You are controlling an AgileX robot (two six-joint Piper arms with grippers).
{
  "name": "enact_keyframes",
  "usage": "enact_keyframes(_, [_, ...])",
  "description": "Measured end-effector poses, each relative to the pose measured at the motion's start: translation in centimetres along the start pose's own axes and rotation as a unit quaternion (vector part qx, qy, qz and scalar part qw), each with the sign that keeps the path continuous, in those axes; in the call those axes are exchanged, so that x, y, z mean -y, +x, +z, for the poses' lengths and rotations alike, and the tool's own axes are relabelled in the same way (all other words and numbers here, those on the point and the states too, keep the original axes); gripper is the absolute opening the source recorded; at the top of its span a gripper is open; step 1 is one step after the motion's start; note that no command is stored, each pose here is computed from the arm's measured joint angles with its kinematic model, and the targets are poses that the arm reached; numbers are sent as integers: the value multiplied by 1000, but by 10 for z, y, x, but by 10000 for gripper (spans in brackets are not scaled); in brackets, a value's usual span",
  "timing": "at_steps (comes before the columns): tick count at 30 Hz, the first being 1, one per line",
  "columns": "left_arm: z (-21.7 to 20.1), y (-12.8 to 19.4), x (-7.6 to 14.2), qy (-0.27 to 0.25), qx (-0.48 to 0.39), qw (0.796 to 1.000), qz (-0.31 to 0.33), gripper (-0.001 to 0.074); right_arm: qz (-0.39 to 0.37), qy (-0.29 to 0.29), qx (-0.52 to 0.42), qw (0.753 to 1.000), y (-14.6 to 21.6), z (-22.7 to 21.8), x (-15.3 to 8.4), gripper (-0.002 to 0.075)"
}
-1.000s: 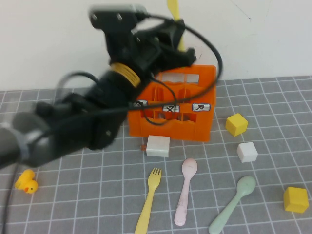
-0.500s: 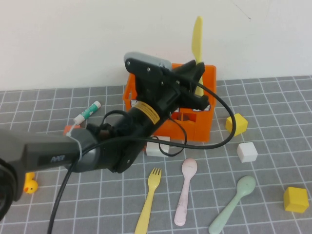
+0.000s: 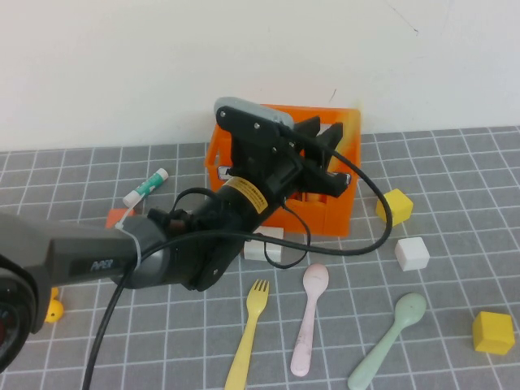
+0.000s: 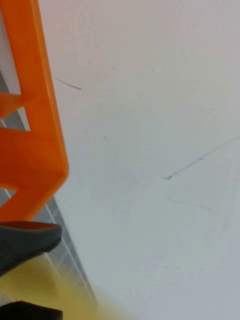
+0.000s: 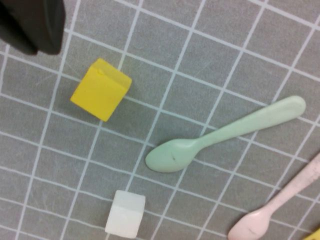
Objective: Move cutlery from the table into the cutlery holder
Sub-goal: Place the knife on the box, then pick up the fork
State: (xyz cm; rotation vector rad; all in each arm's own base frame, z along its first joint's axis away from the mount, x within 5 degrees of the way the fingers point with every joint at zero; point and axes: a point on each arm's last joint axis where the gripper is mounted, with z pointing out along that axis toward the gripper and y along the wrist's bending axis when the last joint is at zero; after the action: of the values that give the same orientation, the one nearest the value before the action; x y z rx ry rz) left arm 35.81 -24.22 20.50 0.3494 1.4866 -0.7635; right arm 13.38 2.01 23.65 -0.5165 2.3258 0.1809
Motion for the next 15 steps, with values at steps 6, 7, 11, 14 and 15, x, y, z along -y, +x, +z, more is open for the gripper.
enact_keyframes(6, [0, -4, 1, 4, 13, 998, 54, 265, 0, 0, 0, 1000, 0, 0, 0, -3])
enact_keyframes(7, [-1, -9, 3, 5, 22, 998, 59, 265, 0, 0, 0, 1000, 0, 0, 0, -3])
enact_keyframes(11, [-7, -45, 12, 3, 49, 995, 92, 206, -22, -4, 3, 1000, -1, 0, -1, -3])
enact_keyframes(14, [-20, -85, 21, -17, 40, 987, 157, 117, -58, -19, 6, 998, -1, 0, -4, -3])
enact_keyframes(15, [-25, -94, 23, -27, 22, 984, 172, 84, -71, -26, 7, 997, -1, 0, -5, -3])
